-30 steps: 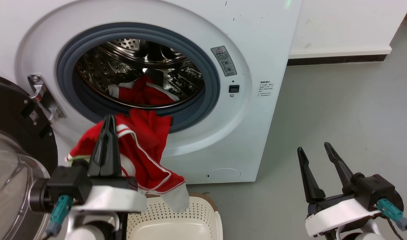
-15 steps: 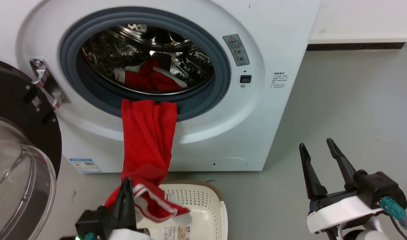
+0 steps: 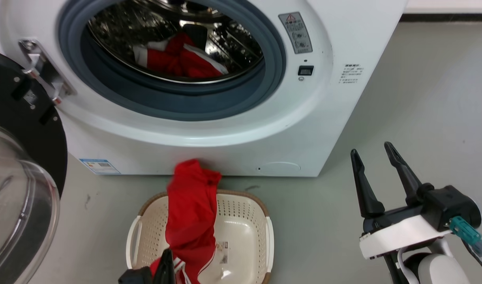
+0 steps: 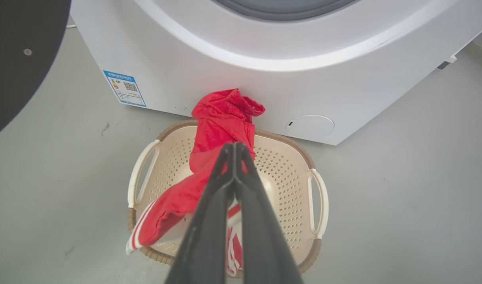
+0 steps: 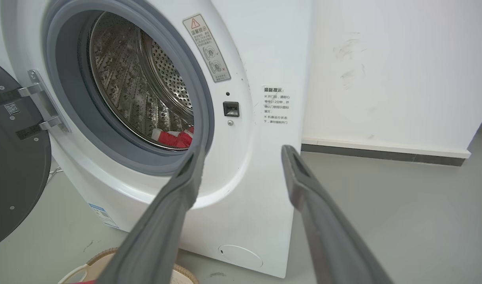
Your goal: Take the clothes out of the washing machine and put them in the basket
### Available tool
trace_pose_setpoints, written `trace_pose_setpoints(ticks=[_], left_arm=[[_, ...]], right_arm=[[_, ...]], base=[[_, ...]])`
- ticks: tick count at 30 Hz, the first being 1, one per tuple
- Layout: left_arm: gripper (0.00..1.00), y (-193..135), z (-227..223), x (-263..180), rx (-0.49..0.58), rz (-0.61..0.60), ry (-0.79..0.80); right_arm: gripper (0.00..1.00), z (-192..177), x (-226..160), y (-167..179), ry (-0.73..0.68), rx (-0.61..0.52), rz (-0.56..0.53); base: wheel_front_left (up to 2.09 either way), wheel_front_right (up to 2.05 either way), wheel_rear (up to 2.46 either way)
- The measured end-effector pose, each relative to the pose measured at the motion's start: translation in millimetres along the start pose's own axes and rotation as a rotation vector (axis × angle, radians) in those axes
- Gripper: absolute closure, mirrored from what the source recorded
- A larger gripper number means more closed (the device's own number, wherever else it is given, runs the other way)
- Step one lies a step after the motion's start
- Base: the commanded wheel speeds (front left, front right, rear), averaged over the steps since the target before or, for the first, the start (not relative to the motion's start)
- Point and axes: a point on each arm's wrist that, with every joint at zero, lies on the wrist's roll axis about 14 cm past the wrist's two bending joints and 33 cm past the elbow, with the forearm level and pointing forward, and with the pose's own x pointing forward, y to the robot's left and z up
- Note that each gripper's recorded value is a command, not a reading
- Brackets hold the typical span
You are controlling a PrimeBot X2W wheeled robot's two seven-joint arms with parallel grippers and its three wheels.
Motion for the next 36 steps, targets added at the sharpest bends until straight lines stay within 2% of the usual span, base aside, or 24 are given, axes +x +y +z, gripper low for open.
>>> trace_pose_setpoints(ticks=[6, 13, 24, 29, 34, 35, 36], left_arm=[[1.00, 5, -62, 11, -0.015, 0.020, 0.197], [1.00, 20, -109, 45, -0.028, 0.077, 0.362], [1.00, 42, -144, 133, -0.007, 0.148, 0.467], [1.00, 49, -171, 151, 0.003, 0.171, 0.531], [1.00, 48, -191, 156, 0.004, 0.183, 0.586], [0.85, 49, -193, 156, 0.002, 0.188, 0.591], [0.56, 49, -194, 156, 0.003, 0.190, 0.595]], right_arm=[[0.00, -16, 12, -8, 0.033, 0.002, -0.014], [0.00, -44, 34, -17, 0.077, 0.002, -0.017], [0.00, -118, 56, -35, 0.201, 0.014, -0.038], [0.00, -147, 53, -48, 0.256, 0.015, -0.066], [0.00, -162, 46, -59, 0.289, 0.007, -0.094], [0.00, -163, 46, -61, 0.291, 0.005, -0.097], [0.00, -164, 46, -61, 0.292, 0.004, -0.099]], base=[[0.00, 0.00, 0.00], [0.00, 0.00, 0.00], [0.00, 0.00, 0.00], [0.00, 0.00, 0.00], [0.00, 0.00, 0.00], [0.00, 0.00, 0.00], [0.00, 0.00, 0.00]])
